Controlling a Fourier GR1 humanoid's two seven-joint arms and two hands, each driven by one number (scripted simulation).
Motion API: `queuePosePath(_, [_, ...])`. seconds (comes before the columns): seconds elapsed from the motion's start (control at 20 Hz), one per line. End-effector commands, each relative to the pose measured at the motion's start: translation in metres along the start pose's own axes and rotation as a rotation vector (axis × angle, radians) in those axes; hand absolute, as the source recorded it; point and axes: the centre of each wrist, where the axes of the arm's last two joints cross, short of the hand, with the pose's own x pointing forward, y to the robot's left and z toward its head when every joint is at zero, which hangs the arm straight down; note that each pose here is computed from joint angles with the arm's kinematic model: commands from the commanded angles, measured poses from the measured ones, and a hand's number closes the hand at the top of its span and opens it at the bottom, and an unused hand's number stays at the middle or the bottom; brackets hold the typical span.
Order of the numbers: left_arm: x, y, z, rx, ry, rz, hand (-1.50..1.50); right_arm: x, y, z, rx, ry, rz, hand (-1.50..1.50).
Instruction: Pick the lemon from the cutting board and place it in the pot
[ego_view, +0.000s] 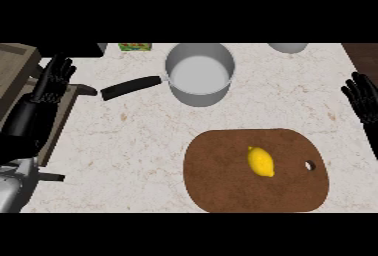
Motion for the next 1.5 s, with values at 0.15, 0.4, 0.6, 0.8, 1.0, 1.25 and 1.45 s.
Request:
queuePosePath(0.15, [-0.048,-0.047,0.032,-0.104,0.331,0.110,0.00,-0.006,0.056,-0.003,0.414,0.113,0.060,1.50])
queuePosePath(0.4, [-0.085,-0.060,0.072,-0.151,0.599,0.203,0.00,0.001,0.068,-0.001,0.107,-0.187,0.307,-1.50])
queuePosePath(0.6, [-0.088,-0.071,0.062,-0.151,0.617,0.224,0.00,-0.009,0.109,0.030,0.068,-0.378,-0.001,-1.50])
queuePosePath(0.8, [-0.090,-0.080,0.082,-0.183,0.630,0.229,0.00,0.011,0.094,0.042,0.141,-0.378,0.035,-1.50])
queuePosePath(1.0, [-0.101,-0.058,0.078,-0.181,0.638,0.210,0.00,0.044,0.072,0.037,0.279,-0.149,0.222,-1.50])
queuePosePath(1.25, [-0.092,-0.088,0.058,-0.194,0.608,0.207,0.00,0.075,0.088,0.023,0.343,0.045,0.225,-1.50])
queuePosePath(1.45, [-0.096,-0.074,0.064,-0.195,0.631,0.217,0.00,0.068,0.094,-0.004,0.386,0.162,0.207,-1.50])
